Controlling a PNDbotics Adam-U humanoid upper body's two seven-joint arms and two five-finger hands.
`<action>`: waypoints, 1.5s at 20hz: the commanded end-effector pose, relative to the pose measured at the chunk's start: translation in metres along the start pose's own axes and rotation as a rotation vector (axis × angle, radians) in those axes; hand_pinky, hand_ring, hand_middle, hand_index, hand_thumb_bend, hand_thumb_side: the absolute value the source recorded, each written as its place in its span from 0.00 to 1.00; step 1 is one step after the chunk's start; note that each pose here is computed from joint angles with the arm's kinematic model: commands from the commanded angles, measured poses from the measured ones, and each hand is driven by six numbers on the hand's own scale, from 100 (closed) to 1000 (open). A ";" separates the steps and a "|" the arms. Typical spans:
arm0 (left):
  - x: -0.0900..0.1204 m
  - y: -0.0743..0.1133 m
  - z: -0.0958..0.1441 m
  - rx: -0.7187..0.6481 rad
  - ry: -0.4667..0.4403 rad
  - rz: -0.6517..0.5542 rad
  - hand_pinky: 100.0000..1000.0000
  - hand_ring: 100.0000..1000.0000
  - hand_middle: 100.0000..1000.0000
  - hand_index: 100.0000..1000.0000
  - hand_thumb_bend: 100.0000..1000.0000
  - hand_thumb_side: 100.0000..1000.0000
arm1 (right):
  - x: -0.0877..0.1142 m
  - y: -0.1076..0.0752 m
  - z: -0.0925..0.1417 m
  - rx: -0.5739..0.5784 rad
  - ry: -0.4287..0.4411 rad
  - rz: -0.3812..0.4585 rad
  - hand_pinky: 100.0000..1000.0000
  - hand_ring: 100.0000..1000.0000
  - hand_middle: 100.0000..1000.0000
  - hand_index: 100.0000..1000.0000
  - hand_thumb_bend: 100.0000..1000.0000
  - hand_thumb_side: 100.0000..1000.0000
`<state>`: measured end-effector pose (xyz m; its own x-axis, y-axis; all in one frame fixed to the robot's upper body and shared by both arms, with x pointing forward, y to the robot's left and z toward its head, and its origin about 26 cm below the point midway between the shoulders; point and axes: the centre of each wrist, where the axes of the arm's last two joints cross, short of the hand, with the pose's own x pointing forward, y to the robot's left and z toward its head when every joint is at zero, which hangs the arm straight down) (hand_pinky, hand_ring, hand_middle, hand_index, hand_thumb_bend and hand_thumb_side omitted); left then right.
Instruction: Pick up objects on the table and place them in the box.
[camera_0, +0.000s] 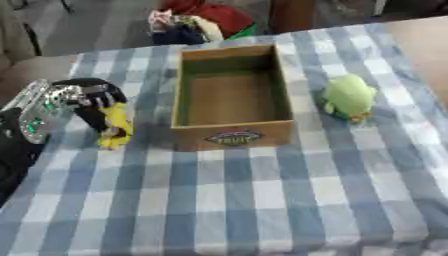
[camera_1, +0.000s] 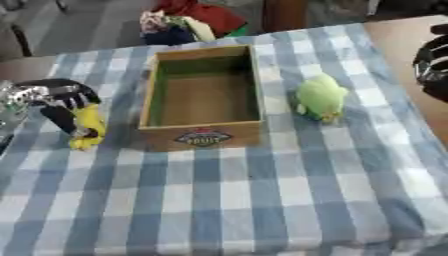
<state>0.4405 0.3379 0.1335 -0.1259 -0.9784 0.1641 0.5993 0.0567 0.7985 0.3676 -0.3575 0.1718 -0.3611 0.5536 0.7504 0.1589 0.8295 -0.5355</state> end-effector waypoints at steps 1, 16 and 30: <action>-0.009 0.008 0.008 0.005 0.048 -0.038 0.61 0.55 0.60 0.75 0.32 0.00 | 0.006 -0.009 -0.004 -0.015 -0.021 0.017 0.52 0.59 0.56 0.76 0.00 0.00; 0.044 0.062 0.035 0.360 -0.117 -0.030 0.52 0.39 0.43 0.65 0.19 0.00 | 0.005 -0.007 -0.004 -0.006 -0.020 0.015 0.52 0.59 0.56 0.77 0.00 0.00; 0.180 0.075 -0.003 0.462 -0.403 -0.120 0.54 0.40 0.43 0.65 0.22 0.00 | 0.007 0.023 -0.008 0.127 -0.036 -0.010 0.52 0.59 0.55 0.77 0.00 0.00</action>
<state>0.4642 0.1727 0.2095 -0.4925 -0.8434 0.2148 0.2106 0.1240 0.9697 0.3742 -0.3342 0.1585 -0.3738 0.5273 0.7630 0.0357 0.8303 -0.5562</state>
